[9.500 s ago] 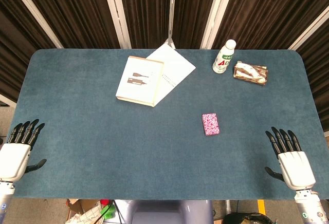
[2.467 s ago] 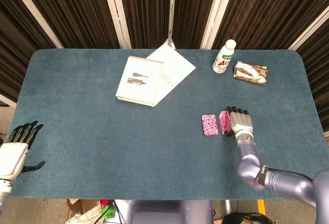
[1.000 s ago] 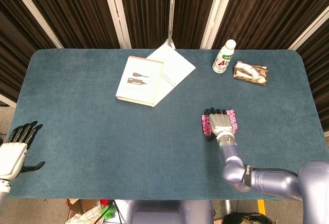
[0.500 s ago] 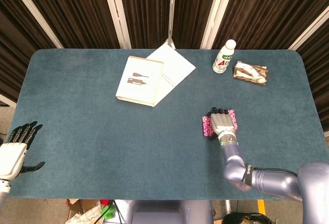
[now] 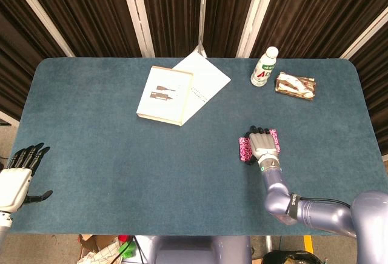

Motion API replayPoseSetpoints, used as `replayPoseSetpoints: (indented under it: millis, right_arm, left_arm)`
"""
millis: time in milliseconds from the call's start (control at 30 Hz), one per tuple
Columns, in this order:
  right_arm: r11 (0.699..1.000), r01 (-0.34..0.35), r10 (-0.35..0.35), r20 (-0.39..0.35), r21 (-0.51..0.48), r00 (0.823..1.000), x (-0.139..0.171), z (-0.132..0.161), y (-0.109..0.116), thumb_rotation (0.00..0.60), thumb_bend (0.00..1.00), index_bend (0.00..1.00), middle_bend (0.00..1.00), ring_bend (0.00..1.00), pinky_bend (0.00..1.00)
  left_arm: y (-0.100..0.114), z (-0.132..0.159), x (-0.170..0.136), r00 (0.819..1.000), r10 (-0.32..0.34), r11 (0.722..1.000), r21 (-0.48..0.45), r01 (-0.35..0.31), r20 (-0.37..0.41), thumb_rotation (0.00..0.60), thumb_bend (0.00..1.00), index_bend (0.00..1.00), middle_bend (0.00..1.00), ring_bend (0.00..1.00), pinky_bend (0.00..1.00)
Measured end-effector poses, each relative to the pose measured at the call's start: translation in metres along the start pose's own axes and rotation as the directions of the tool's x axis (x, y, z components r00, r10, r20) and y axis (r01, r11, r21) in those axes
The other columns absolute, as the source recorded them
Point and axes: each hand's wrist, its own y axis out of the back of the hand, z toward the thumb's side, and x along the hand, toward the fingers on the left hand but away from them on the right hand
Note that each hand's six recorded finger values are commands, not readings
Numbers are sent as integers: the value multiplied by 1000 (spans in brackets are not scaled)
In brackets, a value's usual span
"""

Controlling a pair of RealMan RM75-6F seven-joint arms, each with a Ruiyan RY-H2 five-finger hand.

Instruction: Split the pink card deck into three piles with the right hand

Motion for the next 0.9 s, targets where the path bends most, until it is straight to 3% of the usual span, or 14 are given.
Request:
replayPoseSetpoints:
  millis: [167,367,900]
  right_arm:
    - [1000,9,-10,-7,-9,1000,0,1,1,600,298,406,91,0,0]
    - [999,28,-28,-23,-26,999,2,3,4,600,334,481,112,0,0]
    - [998,52,-55,-78,-40,995,13,14,9,600,336,492,115,0,0]
  left_arm:
    - [0,0,0,1000,-1,1000,-1,1,1,600,34,0,0,0,0]
    - [0,1,0,1000,0,1000,-2,0,2,600,34,0,0,0,0]
    - [1,2,-1,1000,6,1000,-6,-6,9,600,34,0,0,0,0]
